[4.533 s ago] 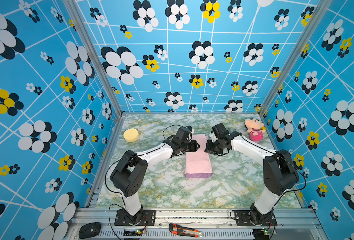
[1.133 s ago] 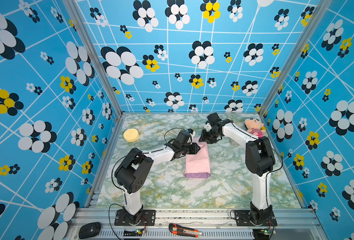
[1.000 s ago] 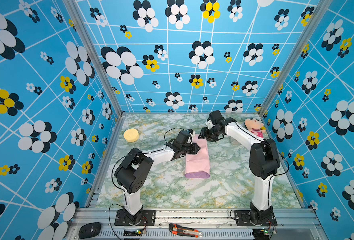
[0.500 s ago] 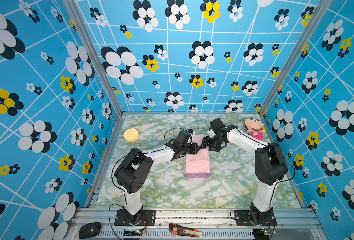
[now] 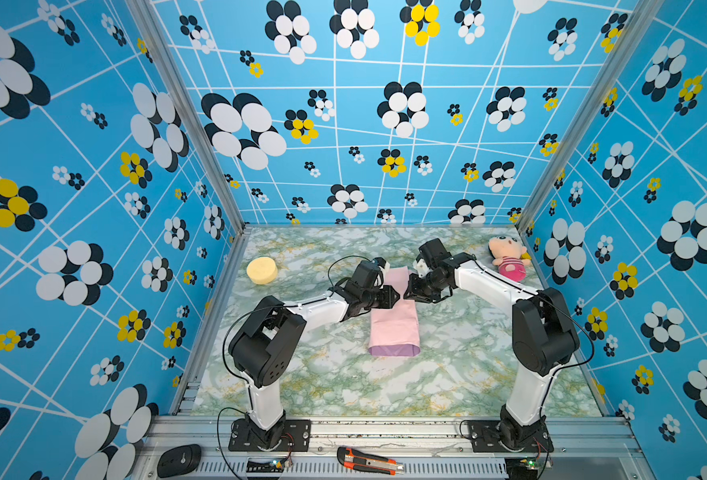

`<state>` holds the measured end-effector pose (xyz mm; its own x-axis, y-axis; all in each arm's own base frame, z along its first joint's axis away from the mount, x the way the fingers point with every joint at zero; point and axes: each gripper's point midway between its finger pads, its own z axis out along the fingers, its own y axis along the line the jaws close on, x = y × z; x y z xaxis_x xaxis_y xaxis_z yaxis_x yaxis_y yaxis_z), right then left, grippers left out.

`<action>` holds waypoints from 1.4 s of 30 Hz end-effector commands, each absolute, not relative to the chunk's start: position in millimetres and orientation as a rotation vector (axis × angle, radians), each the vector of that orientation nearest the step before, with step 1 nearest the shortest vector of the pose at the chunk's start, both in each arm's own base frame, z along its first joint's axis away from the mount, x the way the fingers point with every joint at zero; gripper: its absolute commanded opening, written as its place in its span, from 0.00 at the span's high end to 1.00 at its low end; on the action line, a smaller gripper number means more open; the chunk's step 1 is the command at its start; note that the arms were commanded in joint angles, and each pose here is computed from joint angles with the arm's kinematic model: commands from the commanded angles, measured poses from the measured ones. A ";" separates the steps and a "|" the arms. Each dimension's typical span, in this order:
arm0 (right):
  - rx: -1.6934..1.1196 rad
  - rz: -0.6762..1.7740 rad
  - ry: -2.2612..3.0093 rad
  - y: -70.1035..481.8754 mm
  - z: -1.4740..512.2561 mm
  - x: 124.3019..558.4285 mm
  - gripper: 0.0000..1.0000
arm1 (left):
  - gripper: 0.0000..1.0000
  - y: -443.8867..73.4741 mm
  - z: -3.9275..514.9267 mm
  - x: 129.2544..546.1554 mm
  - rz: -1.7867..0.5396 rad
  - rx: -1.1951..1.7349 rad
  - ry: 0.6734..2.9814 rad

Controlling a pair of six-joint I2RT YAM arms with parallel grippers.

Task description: Wrap the gift box in paper

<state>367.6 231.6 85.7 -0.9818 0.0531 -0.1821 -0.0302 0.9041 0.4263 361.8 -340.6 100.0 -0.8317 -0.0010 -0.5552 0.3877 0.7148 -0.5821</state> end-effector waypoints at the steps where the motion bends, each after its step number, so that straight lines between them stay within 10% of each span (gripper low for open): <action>1: 0.040 0.610 2.914 227.9 72.4 359.2 0.72 | 0.71 -326.8 82.2 345.7 -0.898 0.285 2.493; 10: 0.068 0.580 2.929 221.9 65.0 353.3 0.75 | 0.71 -330.7 145.7 348.1 -0.995 0.315 2.354; 27: 0.066 0.611 2.894 223.7 74.1 354.5 0.75 | 0.78 -321.4 60.3 340.7 -0.927 0.263 2.512; 34: 0.050 0.644 2.776 212.1 117.1 367.9 0.52 | 0.78 -313.6 42.7 332.4 -0.897 0.247 2.554; 42: 0.120 0.659 2.627 115.6 155.7 394.5 0.52 | 0.78 -313.0 41.2 330.0 -0.894 0.254 2.562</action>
<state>394.4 147.7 159.1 -0.8998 0.2112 -0.3819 -0.0013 0.8738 0.4863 351.5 -337.9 97.5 -0.8236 -0.0102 -0.5671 0.4082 0.6836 -0.6051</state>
